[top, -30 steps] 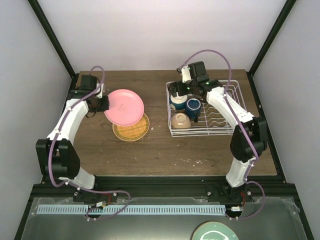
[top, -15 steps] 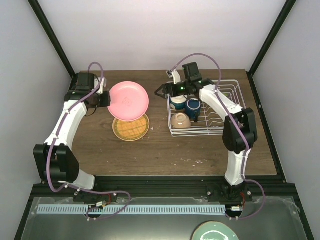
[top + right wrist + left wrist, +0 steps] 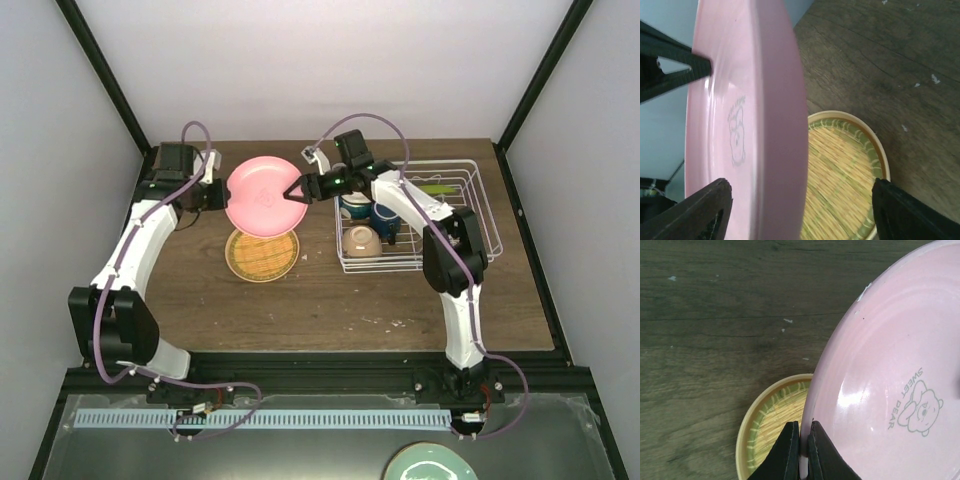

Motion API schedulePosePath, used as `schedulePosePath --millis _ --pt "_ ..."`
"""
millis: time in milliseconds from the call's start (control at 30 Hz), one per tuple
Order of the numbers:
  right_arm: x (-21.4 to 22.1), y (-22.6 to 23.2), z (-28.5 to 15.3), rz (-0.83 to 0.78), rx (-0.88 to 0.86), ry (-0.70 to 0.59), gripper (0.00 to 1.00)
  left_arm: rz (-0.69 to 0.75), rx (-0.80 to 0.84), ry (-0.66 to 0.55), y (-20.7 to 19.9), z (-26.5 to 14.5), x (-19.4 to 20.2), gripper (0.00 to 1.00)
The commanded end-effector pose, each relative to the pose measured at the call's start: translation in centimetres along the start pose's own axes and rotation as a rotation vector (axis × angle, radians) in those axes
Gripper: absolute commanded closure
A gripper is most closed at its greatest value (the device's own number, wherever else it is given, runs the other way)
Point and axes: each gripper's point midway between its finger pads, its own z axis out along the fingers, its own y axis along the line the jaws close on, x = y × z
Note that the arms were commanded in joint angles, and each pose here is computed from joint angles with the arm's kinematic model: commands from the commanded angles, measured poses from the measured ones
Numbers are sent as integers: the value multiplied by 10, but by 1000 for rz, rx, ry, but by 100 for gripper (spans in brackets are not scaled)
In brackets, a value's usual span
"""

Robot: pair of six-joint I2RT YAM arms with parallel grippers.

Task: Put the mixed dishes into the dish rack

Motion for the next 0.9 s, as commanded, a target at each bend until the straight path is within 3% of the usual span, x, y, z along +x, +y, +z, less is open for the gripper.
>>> schedulePosePath --millis 0,200,267,400,500,667,867 --pt "-17 17 6 -32 -66 -21 29 7 73 -32 -18 8 -9 100" --pt "-18 17 5 -34 -59 -27 71 8 84 -16 -20 17 -5 99" --pt "-19 16 4 -37 -48 -28 77 8 82 -15 -19 18 -4 86" --pt "-21 12 -2 -59 11 -37 79 7 61 -19 -15 19 -4 50" --pt "-27 7 -13 -90 92 -61 80 3 34 -23 -10 16 -7 34" --pt "-41 1 -46 -146 188 -107 85 -62 30 -79 5 -1 -27 21" --pt "-56 16 -103 -356 324 -79 85 -86 3 -158 23 -24 -58 17"
